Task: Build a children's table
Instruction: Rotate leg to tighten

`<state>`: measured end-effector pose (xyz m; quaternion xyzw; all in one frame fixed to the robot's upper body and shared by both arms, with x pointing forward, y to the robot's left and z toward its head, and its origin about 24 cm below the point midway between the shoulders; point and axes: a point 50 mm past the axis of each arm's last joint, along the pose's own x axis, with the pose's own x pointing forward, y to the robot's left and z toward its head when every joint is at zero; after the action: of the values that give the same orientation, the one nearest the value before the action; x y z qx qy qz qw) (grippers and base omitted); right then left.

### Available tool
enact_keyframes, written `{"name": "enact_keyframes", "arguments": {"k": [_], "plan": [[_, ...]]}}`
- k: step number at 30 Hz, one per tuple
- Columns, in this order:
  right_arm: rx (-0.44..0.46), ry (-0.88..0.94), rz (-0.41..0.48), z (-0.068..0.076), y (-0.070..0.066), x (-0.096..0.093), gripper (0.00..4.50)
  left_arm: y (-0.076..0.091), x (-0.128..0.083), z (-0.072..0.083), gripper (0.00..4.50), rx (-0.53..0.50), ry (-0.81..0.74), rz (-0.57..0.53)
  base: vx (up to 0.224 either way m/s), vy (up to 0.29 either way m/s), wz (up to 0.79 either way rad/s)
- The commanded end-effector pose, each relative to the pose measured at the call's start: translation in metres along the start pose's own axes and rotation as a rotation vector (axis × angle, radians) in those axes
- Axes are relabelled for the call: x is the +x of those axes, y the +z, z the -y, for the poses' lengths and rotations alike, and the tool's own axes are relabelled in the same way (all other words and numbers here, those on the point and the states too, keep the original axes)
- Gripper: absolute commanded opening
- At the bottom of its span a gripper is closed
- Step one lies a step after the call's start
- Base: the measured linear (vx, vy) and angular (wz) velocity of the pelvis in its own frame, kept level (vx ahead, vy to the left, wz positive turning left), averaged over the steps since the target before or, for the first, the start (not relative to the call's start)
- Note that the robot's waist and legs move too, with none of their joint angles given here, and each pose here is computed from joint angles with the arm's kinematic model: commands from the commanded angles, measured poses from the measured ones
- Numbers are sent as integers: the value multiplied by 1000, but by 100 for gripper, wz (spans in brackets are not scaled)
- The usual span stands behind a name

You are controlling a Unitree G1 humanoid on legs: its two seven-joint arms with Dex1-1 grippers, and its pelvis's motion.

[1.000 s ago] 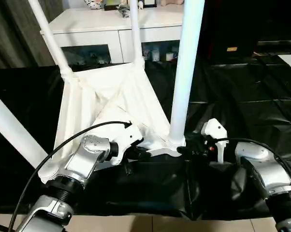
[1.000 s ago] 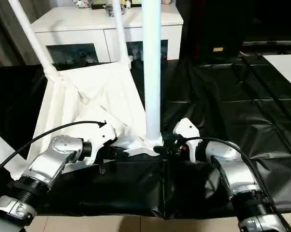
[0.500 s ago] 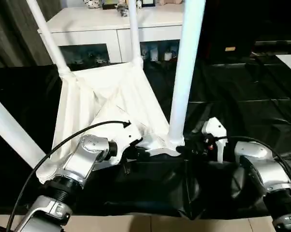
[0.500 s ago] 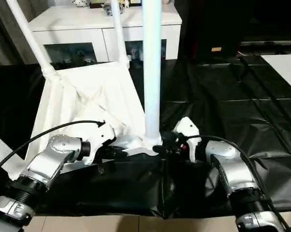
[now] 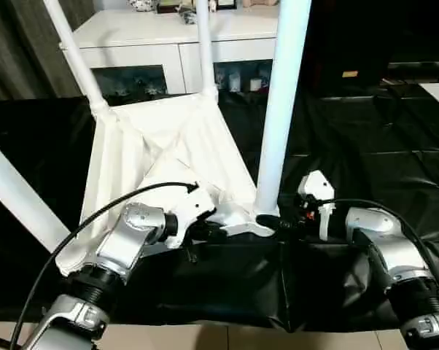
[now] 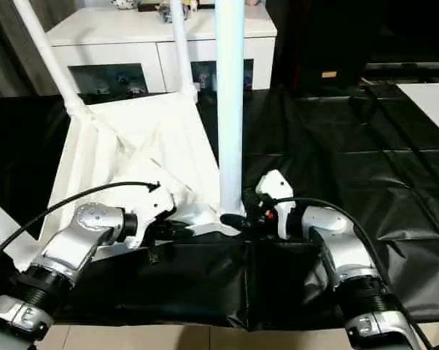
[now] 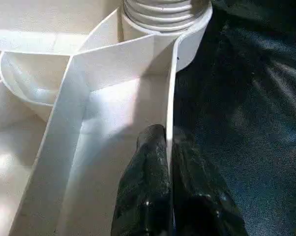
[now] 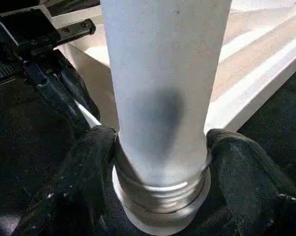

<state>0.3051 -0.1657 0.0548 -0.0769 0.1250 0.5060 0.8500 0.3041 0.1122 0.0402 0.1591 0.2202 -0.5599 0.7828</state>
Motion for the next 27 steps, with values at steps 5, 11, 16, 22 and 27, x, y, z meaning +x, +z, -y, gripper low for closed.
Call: {"name": "enact_keyframes", "arguments": {"k": [5,11,16,22,27], "plan": [[-52,82,-3,-6,6,12,282,-10,4,5,0,-47,-26,-1,0,0,0],[-50,77,-12,-6,4,13,259,-11,4,6,0,-47,-25,-5,0,0,0],[-14,101,3,-8,3,14,318,-11,4,5,0,-45,-23,-6,0,0,0],[-40,91,-18,-10,-1,15,370,-10,4,5,0,-41,-23,-7,0,0,0],[-42,83,-24,-9,-2,17,370,-10,5,5,0,-39,-24,-8,0,0,0]]}}
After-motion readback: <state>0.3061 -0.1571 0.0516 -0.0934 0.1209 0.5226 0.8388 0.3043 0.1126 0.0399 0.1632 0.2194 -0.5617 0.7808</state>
